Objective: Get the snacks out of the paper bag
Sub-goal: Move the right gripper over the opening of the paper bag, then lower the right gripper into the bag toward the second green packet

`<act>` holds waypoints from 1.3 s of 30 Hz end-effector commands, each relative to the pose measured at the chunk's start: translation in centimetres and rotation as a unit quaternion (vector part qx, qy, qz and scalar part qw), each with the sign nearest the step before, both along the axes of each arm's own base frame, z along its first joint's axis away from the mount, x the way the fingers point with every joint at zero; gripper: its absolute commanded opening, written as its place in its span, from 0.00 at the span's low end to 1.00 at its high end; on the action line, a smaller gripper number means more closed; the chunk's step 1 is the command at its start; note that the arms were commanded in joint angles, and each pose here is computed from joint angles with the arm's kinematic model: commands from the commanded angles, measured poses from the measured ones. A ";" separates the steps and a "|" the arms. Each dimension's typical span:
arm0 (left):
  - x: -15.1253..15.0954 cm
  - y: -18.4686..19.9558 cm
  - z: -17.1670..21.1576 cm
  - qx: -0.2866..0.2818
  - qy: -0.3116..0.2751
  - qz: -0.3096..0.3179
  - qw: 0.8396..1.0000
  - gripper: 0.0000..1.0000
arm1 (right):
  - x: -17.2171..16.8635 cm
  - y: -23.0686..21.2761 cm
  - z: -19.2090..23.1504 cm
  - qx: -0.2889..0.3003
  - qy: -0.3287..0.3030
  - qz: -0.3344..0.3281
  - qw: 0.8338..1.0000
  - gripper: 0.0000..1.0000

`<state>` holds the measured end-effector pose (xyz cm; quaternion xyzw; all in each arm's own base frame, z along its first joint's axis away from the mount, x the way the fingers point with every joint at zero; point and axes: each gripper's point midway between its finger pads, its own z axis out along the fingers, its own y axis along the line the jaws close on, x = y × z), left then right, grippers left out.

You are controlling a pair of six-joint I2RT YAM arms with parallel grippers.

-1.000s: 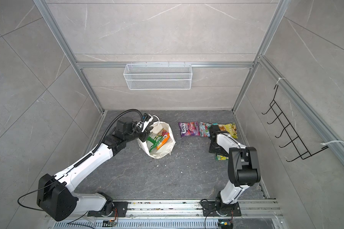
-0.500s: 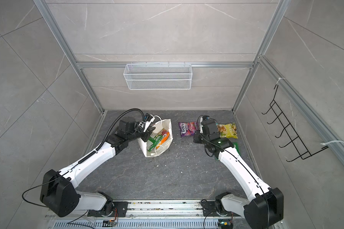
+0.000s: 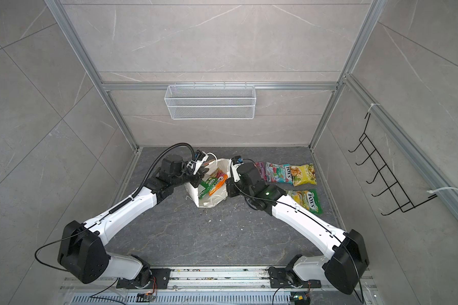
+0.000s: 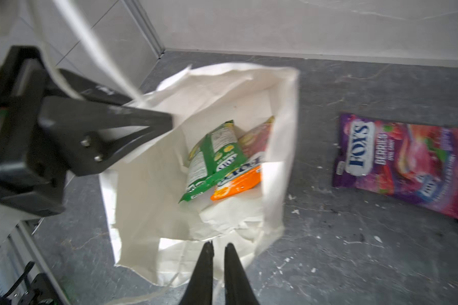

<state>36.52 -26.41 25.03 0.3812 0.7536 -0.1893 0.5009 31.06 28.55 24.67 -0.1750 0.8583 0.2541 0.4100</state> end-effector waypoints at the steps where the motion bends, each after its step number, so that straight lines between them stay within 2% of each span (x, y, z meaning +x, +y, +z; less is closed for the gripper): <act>1: 0.5 -0.6 3.0 -0.030 -0.032 -0.008 0.999 0.00 | 0.0 1.3 0.8 0.019 -0.007 0.004 1.000 0.13; 10: 0.5 -0.6 3.0 -0.031 -0.030 -0.007 0.999 0.00 | -1.5 2.2 -3.3 -0.003 0.041 0.019 0.999 0.13; 21: -0.2 -0.6 3.5 -0.036 -0.033 -0.016 0.999 0.00 | 0.9 2.5 -7.0 -0.046 0.070 -0.029 0.996 0.16; 26: -0.5 -0.9 3.4 -0.036 -0.034 -0.026 0.998 0.00 | 2.8 2.4 -6.1 -0.033 0.062 -0.059 0.996 0.17; 30: -0.5 -1.1 3.4 -0.035 -0.036 -0.026 0.998 0.00 | 4.0 2.3 -5.4 -0.001 0.068 -0.058 0.996 0.17; 39: -0.5 -0.8 3.2 -0.032 -0.038 -0.017 0.999 0.00 | 2.7 1.2 -0.2 0.037 0.024 -0.019 0.999 0.19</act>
